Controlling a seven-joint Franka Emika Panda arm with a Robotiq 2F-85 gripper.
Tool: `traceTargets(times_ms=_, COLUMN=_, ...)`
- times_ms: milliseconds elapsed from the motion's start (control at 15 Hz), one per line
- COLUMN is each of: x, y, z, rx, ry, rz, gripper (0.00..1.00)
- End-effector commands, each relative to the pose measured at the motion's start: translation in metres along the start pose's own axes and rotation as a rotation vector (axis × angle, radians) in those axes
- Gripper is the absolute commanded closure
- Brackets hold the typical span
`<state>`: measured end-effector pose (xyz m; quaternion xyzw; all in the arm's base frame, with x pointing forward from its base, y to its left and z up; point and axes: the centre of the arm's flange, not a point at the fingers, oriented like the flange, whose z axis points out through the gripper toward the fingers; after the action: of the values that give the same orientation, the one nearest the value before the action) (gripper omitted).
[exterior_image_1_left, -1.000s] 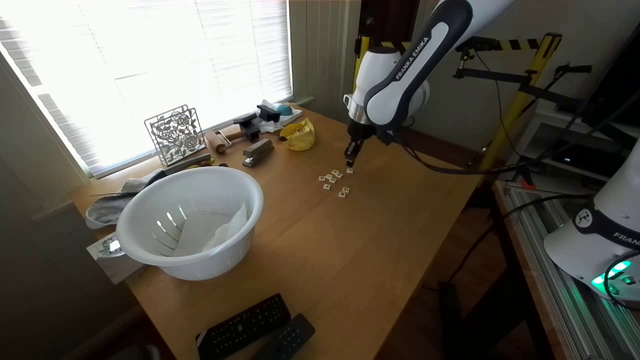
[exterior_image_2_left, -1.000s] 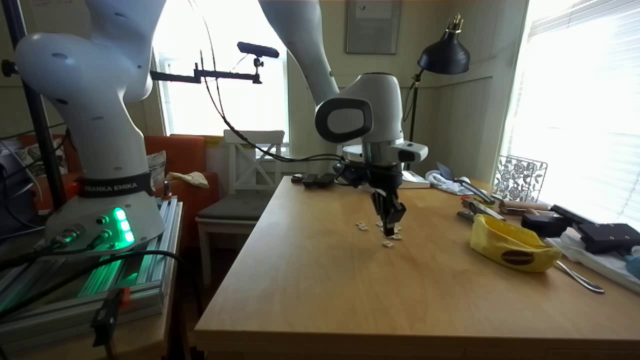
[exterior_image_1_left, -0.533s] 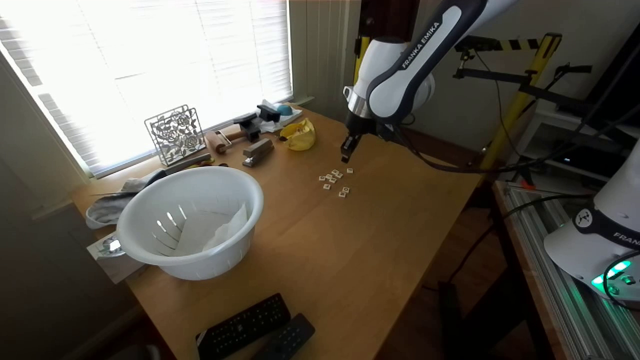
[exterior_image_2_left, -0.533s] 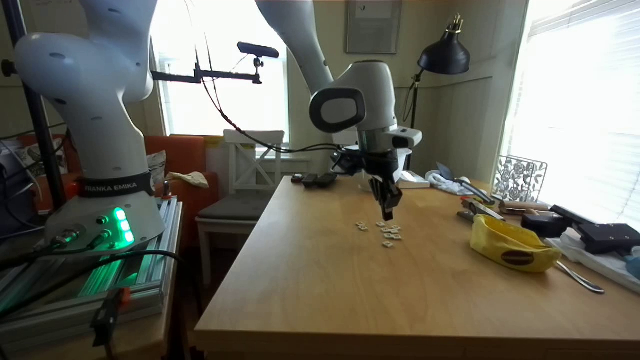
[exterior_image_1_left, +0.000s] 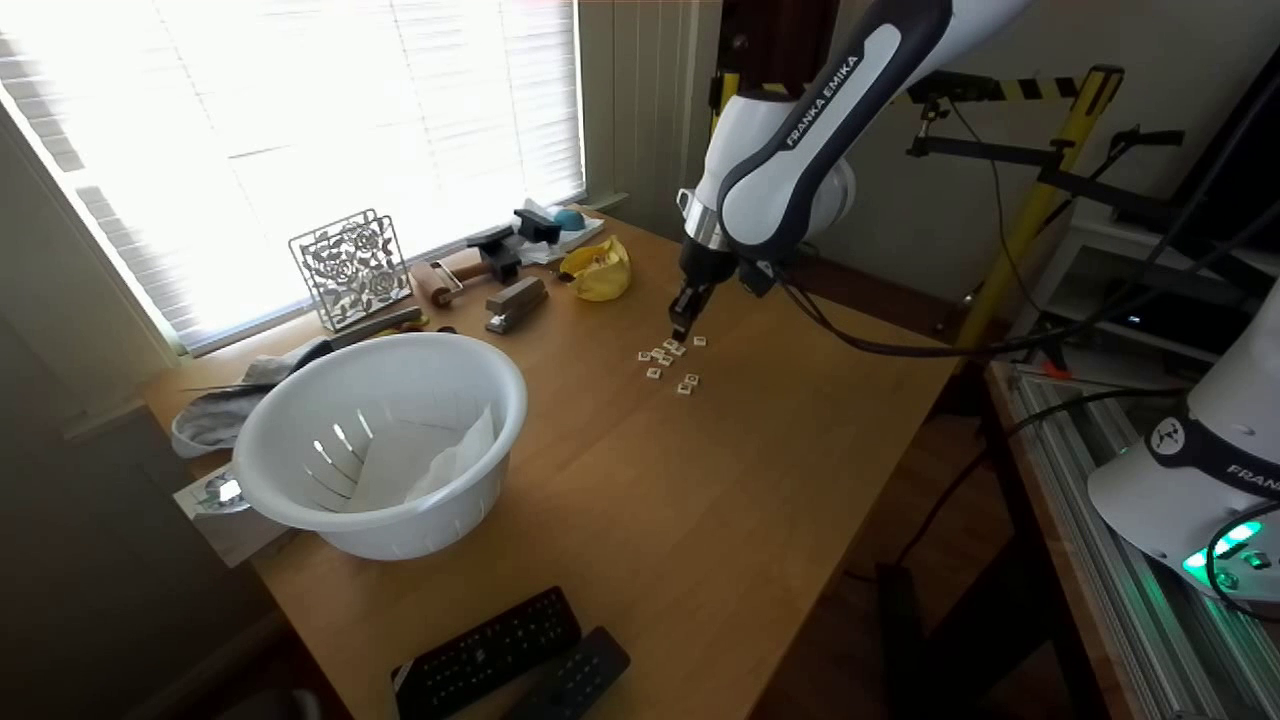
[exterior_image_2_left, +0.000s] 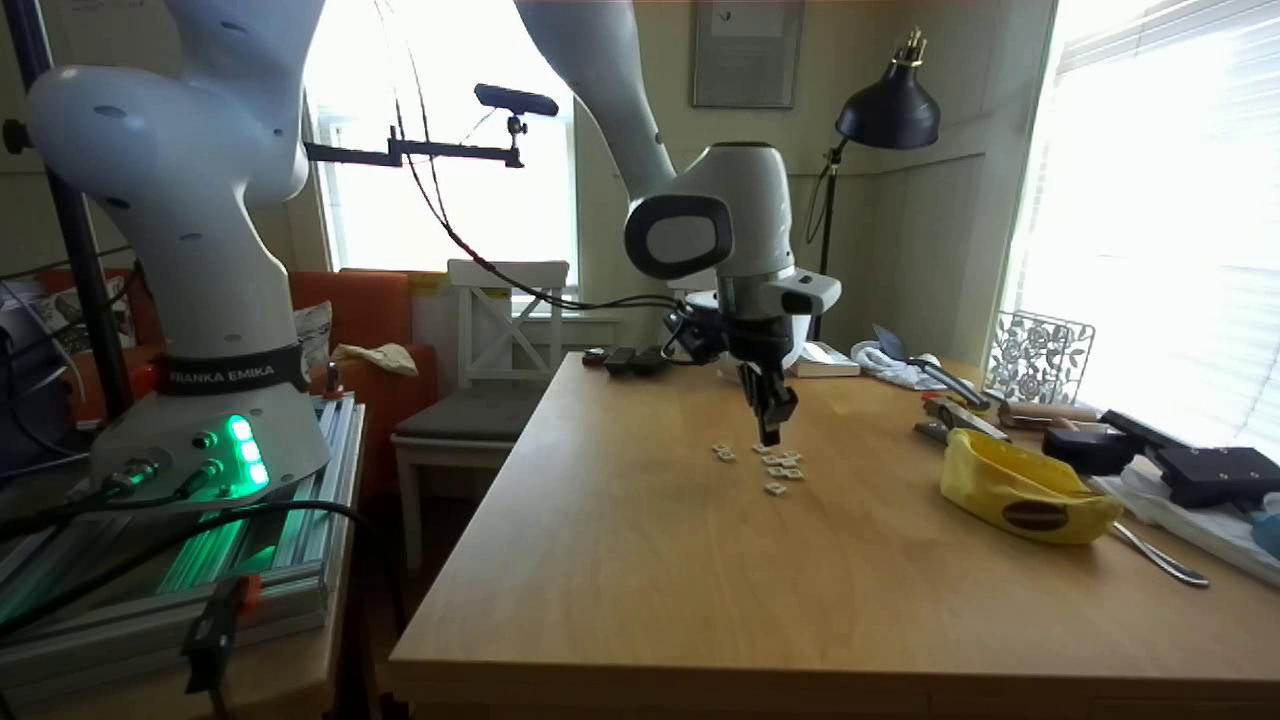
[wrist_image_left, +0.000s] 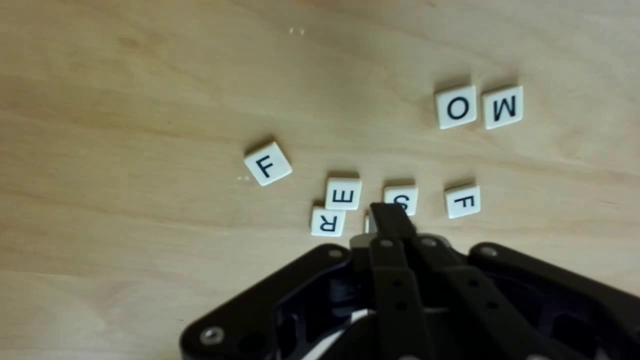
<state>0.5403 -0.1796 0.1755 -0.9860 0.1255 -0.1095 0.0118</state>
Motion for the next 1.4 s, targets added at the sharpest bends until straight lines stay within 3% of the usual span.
traceTargets(times_ms=0, x=0.01, y=0.007, z=0.016, rx=0.01, ry=-0.015, rz=0.069, gripper=1.0)
traceTargets(times_ms=800, x=0.01, y=0.016, z=0.034, rx=0.016, ry=-0.038, rz=0.187, gripper=1.0)
traceTargets(times_ms=1333, x=0.002, y=0.019, z=0.041, rx=0.015, ry=-0.082, rz=0.135, gripper=1.0)
